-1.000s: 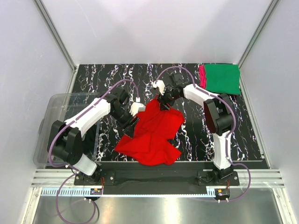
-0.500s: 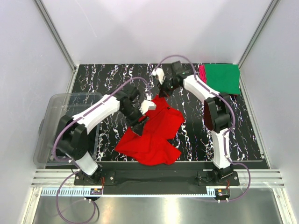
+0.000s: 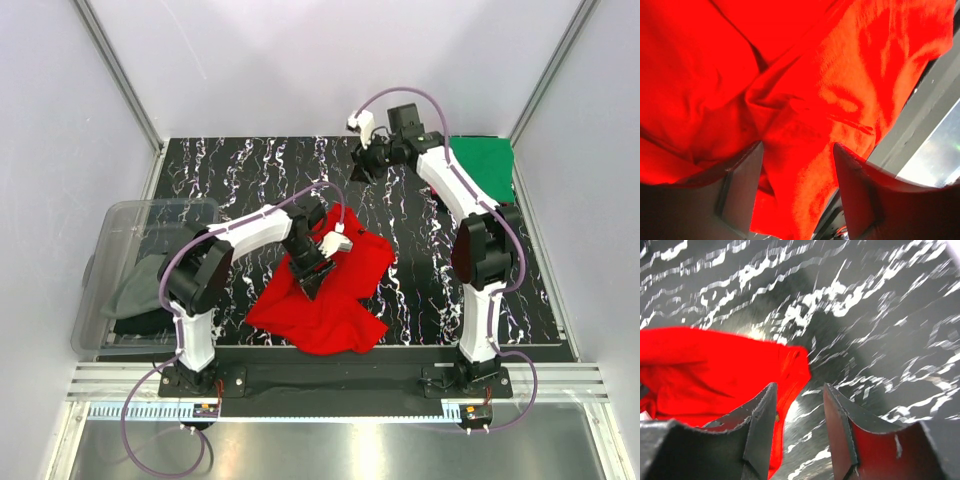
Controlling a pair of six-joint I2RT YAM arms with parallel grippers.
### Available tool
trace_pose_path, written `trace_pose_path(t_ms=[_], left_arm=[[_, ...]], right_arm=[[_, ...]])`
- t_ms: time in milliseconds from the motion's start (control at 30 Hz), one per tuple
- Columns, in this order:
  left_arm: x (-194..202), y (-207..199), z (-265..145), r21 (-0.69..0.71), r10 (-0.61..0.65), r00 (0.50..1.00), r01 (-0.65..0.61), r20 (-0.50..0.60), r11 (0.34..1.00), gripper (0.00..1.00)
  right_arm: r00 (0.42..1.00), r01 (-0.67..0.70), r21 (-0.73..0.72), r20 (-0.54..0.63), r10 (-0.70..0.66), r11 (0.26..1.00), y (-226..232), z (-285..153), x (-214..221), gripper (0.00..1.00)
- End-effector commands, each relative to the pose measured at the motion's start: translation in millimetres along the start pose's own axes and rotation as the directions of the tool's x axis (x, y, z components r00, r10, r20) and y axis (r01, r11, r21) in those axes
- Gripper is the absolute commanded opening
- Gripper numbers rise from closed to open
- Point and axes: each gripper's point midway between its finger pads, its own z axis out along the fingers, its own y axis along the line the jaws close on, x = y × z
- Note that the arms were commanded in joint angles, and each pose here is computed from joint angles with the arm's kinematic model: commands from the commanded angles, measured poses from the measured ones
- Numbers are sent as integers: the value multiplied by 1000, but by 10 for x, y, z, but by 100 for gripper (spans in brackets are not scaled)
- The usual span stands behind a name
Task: Fold and stack the t-shirts
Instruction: Flatten the tshirt out
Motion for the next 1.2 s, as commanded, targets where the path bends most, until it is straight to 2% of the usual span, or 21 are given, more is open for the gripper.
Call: trace_pose_path(t_ms=[0,67,100,167,200,233,300,400,433,500,533,833,1167], left_arm=[[-262,-21,-11,20,26,998,-27,60,999,42],[-283,-69,-21,41,36,997,-39,64,998,27],[-287,-83,-36,46,40,997,-43,64,998,15],[-278,-86,-53,42,45,997,-48,62,998,17],[-273,-84,-67,35,43,997,-45,60,998,40],[-267,-81,-69,31,36,998,-38,58,999,47],[-242,-87,-60,32,38,998,-39,51,999,49],[-174,-112,-20,60,31,999,-33,32,998,36],[-159,-119,-11,64,36,999,-37,26,997,23],[-136,-137,-16,73,34,999,-36,23,997,5],[-139,-147,-29,73,38,999,-40,27,997,0],[-31,-188,-338,3,75,994,-75,79,997,0],[-84,-145,-493,-38,85,991,-82,103,996,0]], right_arm=[[1000,-25,3,-16,25,1000,85,-73,45,50],[999,-32,-4,-36,32,999,89,-27,153,50],[998,-43,-10,-45,42,999,82,-8,211,50],[996,-62,-28,-63,60,998,100,60,321,50],[995,-73,-41,-73,70,996,125,91,383,50],[994,-83,-48,-79,79,995,137,114,415,51],[991,-109,-75,-82,103,991,180,171,451,53],[982,-178,-156,-97,165,971,309,243,520,56],[973,-217,-175,-115,198,960,361,267,562,57],[964,-256,-209,-131,233,944,398,359,628,57],[957,-278,-218,-143,251,936,411,376,657,57],[902,-424,-359,-244,355,831,632,550,846,60],[883,-456,-350,-297,365,818,647,690,1039,63]])
